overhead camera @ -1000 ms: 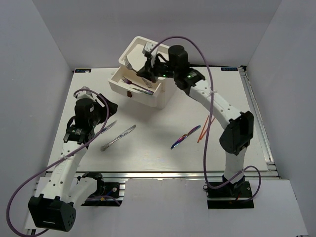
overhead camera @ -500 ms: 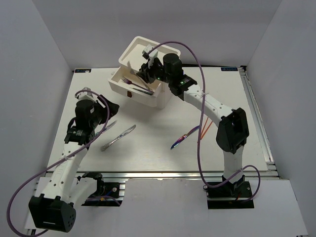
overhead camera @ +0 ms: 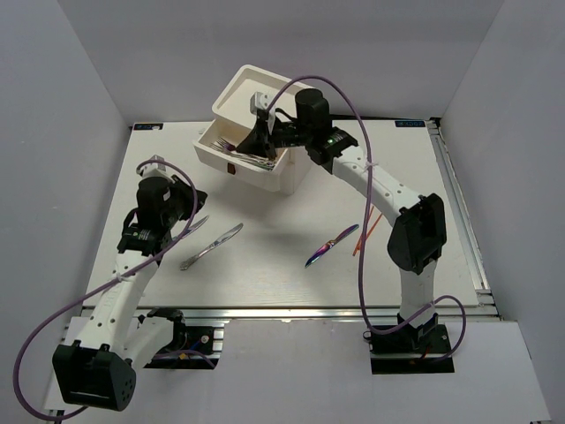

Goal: Sort the eating utensils into containers

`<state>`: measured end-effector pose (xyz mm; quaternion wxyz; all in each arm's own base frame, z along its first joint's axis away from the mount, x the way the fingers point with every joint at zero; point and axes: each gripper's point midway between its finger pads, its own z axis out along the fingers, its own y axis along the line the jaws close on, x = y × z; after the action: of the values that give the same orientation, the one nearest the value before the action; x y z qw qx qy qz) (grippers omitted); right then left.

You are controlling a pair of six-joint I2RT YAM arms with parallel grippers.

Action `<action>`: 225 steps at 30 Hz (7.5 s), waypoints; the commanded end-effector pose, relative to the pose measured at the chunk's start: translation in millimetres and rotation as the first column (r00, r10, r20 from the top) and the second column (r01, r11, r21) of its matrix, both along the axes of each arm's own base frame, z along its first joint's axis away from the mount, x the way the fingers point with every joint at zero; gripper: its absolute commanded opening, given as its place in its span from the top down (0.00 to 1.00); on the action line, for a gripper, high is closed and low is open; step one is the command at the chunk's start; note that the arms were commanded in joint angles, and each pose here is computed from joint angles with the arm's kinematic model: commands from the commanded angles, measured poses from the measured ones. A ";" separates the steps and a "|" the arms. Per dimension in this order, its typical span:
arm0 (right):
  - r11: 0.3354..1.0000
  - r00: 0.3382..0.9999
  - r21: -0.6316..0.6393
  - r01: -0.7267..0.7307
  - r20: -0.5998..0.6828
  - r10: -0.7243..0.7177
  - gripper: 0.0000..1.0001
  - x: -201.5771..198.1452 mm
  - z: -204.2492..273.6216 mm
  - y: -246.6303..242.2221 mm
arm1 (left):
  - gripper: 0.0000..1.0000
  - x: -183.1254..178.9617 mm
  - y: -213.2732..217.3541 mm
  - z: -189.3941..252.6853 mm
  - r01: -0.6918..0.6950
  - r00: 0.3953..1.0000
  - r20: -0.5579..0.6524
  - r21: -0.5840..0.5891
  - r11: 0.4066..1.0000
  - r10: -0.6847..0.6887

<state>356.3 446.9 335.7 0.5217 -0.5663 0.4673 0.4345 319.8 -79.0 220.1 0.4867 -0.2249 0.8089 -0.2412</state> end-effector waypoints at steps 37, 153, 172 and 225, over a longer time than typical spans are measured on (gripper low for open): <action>0.582 0.630 -0.244 0.776 0.363 -0.687 1.00 94.9 -98.7 -36.3 | 0.82 7.5 15.4 9.0 -0.032 0.999 -0.008 0.092 0.995 0.033; 0.953 0.912 -0.206 0.221 -0.302 -0.277 1.00 86.2 -69.9 -39.2 | 0.32 192.0 -119.3 -46.0 0.566 0.788 0.189 0.155 0.810 -0.586; 0.955 0.908 -0.209 0.212 -0.318 -0.272 1.00 83.7 -73.1 -38.9 | 0.57 237.8 -144.8 -47.0 0.462 0.799 0.270 0.297 0.836 -0.538; 0.960 0.960 -0.053 0.274 -0.035 -0.276 0.31 104.9 19.0 -71.7 | 0.31 101.1 -80.2 12.3 0.367 0.854 0.233 0.365 0.856 -0.465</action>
<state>480.3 382.2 274.1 0.4947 -0.4754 0.6340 0.3567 424.9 -160.1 182.8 0.5374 0.0746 0.8063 -0.2356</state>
